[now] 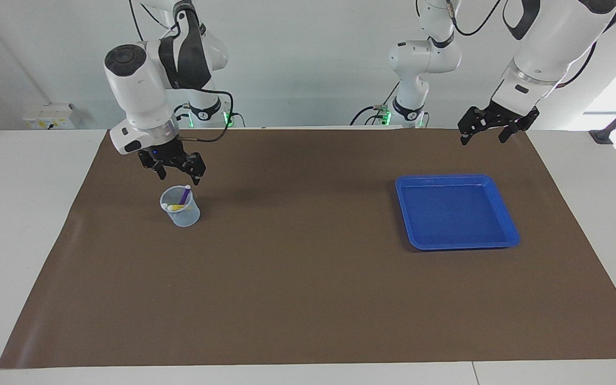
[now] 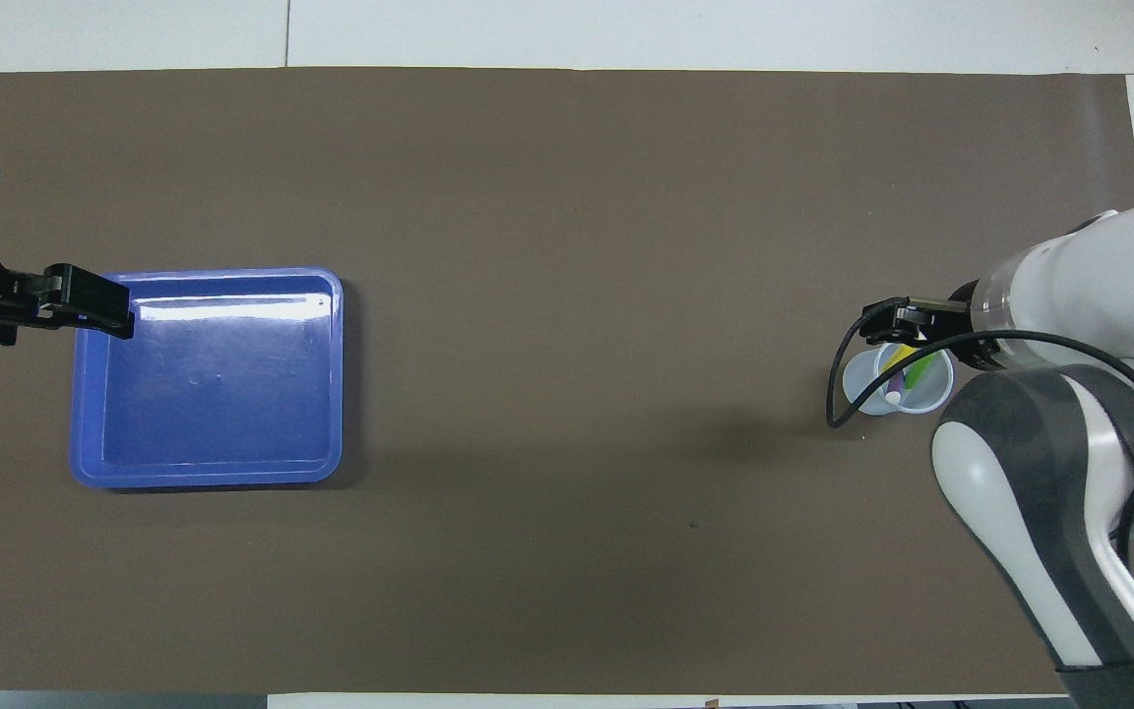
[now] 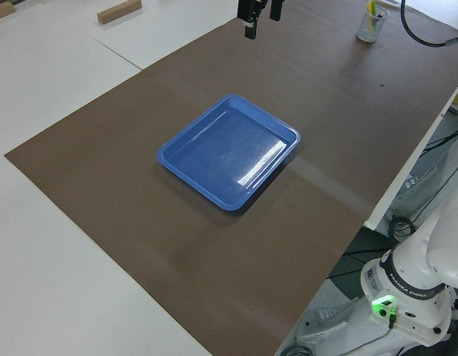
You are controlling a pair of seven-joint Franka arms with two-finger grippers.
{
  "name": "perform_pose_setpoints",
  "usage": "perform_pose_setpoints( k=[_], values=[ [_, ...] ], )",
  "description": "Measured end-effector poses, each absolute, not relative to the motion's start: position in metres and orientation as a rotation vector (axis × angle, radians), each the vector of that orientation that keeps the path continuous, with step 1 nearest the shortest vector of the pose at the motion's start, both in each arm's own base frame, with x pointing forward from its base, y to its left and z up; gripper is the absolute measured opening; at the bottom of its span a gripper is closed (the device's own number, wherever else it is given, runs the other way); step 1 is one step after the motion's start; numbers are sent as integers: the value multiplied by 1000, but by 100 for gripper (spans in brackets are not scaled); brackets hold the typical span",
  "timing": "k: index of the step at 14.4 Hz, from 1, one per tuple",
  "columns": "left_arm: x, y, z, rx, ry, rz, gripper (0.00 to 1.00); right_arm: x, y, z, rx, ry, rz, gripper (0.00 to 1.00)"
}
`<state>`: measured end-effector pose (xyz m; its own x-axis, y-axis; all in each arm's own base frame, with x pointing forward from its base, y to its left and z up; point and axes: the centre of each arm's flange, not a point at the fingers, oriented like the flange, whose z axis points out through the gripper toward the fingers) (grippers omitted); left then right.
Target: Right arm passes pens to left for tray arrangement
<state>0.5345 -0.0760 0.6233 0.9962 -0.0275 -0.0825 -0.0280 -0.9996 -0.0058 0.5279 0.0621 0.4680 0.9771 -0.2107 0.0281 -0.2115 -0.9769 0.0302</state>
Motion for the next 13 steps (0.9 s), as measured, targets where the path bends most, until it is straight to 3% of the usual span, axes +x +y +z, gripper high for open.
perform_pose_setpoints(
  k=[5, 13],
  values=[
    [535, -76, 623, -3132, 44, 130, 100, 511, 54, 423, 3012, -258, 5, 85],
    [534, -74, 622, -3131, 38, 137, 100, 488, 66, 405, 2935, -98, 80, 67]
  ],
)
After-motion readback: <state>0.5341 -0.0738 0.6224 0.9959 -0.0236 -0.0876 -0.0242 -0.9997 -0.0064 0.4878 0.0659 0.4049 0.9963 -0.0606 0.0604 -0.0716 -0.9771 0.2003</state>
